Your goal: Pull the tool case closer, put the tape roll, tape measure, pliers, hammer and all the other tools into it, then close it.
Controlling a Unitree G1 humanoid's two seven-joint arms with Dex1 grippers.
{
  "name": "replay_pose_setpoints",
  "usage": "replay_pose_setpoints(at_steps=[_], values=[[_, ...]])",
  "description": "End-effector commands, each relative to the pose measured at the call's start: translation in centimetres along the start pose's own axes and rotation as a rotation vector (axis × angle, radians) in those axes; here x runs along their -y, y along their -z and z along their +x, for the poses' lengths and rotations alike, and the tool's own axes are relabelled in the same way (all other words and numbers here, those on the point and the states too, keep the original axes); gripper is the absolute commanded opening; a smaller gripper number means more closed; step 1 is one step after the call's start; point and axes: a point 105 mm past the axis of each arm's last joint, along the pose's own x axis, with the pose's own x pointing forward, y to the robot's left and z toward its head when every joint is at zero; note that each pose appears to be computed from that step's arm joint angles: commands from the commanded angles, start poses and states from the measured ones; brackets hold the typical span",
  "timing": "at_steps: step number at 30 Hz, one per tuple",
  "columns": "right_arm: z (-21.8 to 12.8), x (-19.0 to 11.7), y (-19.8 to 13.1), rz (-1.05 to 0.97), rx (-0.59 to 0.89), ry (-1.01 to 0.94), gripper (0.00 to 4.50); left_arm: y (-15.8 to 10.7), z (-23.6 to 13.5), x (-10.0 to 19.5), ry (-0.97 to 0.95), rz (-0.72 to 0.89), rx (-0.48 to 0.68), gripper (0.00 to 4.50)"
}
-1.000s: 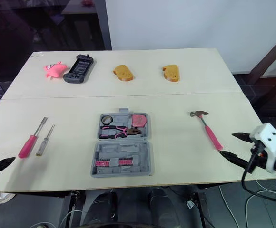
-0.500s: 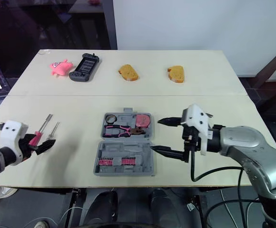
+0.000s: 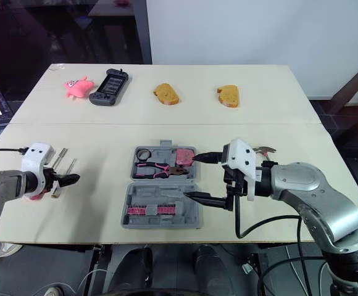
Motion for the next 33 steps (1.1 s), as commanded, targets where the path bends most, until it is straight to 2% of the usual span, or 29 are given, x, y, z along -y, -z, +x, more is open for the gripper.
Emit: replay_pose_setpoints(at_steps=[1, 16, 23, 24, 25, 27, 30, 31, 33], values=[[-0.2, -0.3, -0.9, -0.042, 0.018, 0.015, 4.47, -0.3, 0.4, -0.6, -0.008, -0.007, 0.005, 4.48], [-0.5, 0.1, -0.7, -0.036, -0.005, 0.071, 4.47, 3.5, 2.2, 0.5, 0.039, -0.066, -0.116, 4.48], [-0.5, 0.3, -0.6, -0.035, -0.016, 0.081, 4.47, 4.4, 2.2, 0.4, 0.036, -0.089, -0.121, 4.48], [-0.5, 0.3, -0.6, -0.036, -0.018, 0.081, 4.5, 4.4, 2.2, 0.4, 0.035, -0.09, -0.121, 3.99], [-0.5, 0.4, -0.5, -0.035, -0.019, 0.082, 4.5, 4.5, 2.2, 0.4, 0.035, -0.09, -0.121, 3.8], [-0.5, 0.4, -0.4, -0.035, -0.023, 0.083, 4.5, 4.6, 2.2, 0.4, 0.031, -0.09, -0.121, 2.95], [-0.4, 0.5, -0.4, -0.035, -0.026, 0.084, 4.5, 4.6, 2.2, 0.3, 0.027, -0.092, -0.118, 1.29], [-0.4, 0.5, -0.4, -0.035, -0.027, 0.085, 4.5, 4.6, 2.2, 0.2, 0.025, -0.092, -0.117, 0.97], [-0.4, 0.6, -0.4, -0.035, -0.027, 0.087, 4.5, 4.4, 2.2, 0.2, 0.024, -0.088, -0.111, 0.01]])
